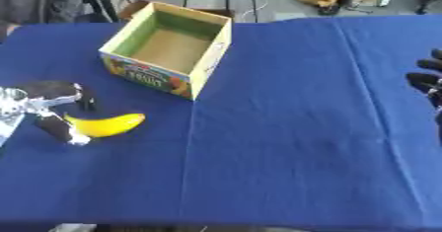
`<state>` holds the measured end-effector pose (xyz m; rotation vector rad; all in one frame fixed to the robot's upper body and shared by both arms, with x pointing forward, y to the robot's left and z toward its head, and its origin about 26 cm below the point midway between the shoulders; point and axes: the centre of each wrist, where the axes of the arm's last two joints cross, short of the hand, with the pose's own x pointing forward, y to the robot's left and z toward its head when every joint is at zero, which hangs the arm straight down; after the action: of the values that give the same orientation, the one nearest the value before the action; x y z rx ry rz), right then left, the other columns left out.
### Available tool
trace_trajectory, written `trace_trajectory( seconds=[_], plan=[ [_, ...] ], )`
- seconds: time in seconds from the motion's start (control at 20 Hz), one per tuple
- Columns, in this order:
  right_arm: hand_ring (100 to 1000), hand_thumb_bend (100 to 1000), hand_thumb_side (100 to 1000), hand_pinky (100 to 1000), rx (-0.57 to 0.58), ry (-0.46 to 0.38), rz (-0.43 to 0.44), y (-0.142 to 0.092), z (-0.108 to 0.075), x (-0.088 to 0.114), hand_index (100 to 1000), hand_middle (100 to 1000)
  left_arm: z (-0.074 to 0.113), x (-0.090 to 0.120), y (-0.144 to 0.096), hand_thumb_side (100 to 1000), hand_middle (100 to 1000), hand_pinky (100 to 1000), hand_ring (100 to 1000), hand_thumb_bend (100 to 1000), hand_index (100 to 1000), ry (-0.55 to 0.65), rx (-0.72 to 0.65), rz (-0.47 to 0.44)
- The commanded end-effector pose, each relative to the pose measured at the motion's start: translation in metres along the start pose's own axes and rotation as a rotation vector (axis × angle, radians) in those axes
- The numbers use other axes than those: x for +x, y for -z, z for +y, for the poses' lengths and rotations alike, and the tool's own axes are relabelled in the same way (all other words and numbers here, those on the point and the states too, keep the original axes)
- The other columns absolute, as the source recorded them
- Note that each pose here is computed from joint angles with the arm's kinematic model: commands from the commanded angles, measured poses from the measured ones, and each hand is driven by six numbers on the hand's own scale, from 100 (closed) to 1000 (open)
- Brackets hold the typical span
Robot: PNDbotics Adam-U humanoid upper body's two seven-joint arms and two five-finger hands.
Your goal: Pick up objects on the table and place them in the box.
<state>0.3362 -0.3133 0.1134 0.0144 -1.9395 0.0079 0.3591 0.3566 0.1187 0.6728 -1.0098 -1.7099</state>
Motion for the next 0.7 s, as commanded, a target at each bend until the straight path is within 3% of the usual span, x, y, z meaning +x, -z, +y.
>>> trace_trajectory(
  seconds=[0.05,0.15,0.2,0.35,0.7],
  plan=[
    [677,100,911,818,0.013,-0.021,-0.03,0.0053,-0.0033,0.0108,810,688,0.0101,-0.0026,-0.0041,527,654,764,664,736,753,0.022,0.022,0.01],
    [677,100,911,818,0.013,-0.021,-0.03,0.0053,-0.0033,0.0108,810,688,0.01,-0.0027,-0.004,527,654,764,664,736,753,0.022,0.022,0.01],
    [677,100,911,818,0.013,-0.021,-0.03,0.0053,-0.0033,0.0108,809,688,0.0094,-0.0031,-0.0037,477,620,753,635,682,724,0.021,0.019,0.012],
    [677,100,911,818,0.013,-0.022,-0.03,0.0053,-0.0035,0.0107,809,688,0.0071,-0.0053,-0.0023,440,598,736,614,584,702,0.016,0.019,0.022],
    [677,100,910,818,0.013,-0.022,-0.03,0.0053,-0.0035,0.0107,809,688,0.0042,-0.0076,-0.0005,395,545,694,565,500,660,0.011,0.021,0.021]
  ],
)
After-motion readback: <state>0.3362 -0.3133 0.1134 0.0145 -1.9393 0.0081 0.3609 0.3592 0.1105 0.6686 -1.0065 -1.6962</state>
